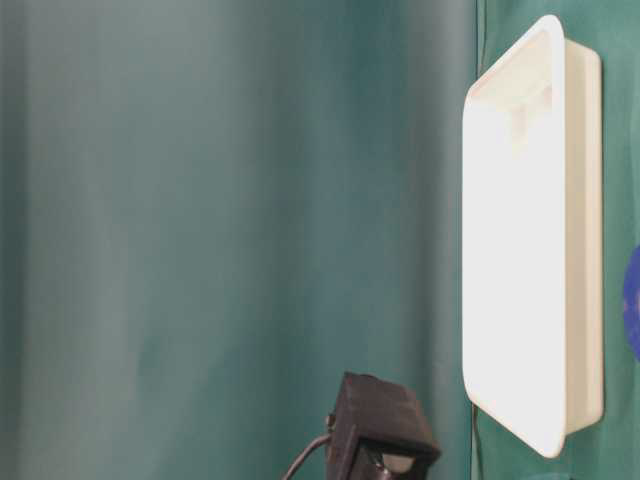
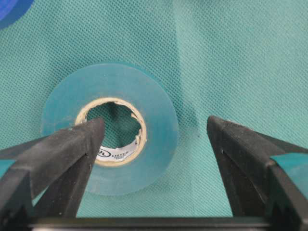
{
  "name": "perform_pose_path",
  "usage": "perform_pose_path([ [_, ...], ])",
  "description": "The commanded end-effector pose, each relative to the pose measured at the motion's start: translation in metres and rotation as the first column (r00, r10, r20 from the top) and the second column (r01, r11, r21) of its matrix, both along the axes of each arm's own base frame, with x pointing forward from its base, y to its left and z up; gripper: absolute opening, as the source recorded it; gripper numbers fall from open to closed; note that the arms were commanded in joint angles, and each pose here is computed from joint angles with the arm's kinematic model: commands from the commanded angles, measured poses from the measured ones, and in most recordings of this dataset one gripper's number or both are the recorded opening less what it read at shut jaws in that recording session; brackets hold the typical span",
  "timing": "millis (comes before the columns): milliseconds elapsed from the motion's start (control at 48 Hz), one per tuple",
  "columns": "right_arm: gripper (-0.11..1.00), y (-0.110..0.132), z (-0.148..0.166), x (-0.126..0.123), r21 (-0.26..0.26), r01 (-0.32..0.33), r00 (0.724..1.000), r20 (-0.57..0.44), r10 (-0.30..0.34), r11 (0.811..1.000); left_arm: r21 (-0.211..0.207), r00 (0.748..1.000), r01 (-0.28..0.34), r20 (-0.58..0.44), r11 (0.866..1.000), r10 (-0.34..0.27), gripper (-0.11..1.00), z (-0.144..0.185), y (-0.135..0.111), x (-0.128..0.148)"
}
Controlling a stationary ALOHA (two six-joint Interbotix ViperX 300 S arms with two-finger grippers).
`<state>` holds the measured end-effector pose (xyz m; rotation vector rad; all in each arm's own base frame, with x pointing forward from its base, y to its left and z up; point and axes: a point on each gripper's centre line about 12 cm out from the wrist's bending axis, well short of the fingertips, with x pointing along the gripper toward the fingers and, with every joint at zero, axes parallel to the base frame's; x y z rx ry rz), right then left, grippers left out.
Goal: Pick up the tape from a random location and place it into the white case.
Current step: 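Close the left gripper inside the teal roll's core to grip it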
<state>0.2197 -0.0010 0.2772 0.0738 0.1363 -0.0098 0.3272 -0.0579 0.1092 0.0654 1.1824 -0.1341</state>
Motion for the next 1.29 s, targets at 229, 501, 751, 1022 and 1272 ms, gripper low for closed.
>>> perform_pose_path([
  [229, 0.92, -0.0007, 0.0087, 0.0028, -0.006, 0.002, 1.0, 0.021, -0.002, 1.0, -0.001, 1.0, -0.002, 0.014, 1.0, 0.002, 0.99, -0.0006, 0.0008, 0.005],
  [501, 0.92, -0.0007, 0.0087, 0.0028, -0.006, 0.002, 1.0, 0.021, -0.002, 1.0, 0.0, 1.0, -0.001, 0.012, 1.0, 0.001, 0.89, -0.0007, 0.0003, 0.0048],
  [751, 0.92, -0.001, 0.0087, 0.0028, -0.006, 0.004, 1.0, 0.021, -0.003, 1.0, -0.001, 1.0, -0.001, 0.015, 1.0, 0.001, 0.22, 0.0002, 0.0001, 0.0057],
  [1022, 0.92, -0.001, 0.0078, 0.0027, -0.005, 0.004, 1.0, 0.014, -0.004, 1.0, -0.001, 1.0, 0.004, 0.018, 1.0, -0.004, 0.21, 0.001, -0.0016, 0.0064],
  [1272, 0.92, -0.0007, 0.0077, 0.0026, -0.005, 0.002, 1.0, 0.012, -0.002, 1.0, -0.003, 1.0, 0.01, 0.024, 1.0, -0.01, 0.21, 0.0043, -0.0045, 0.0077],
])
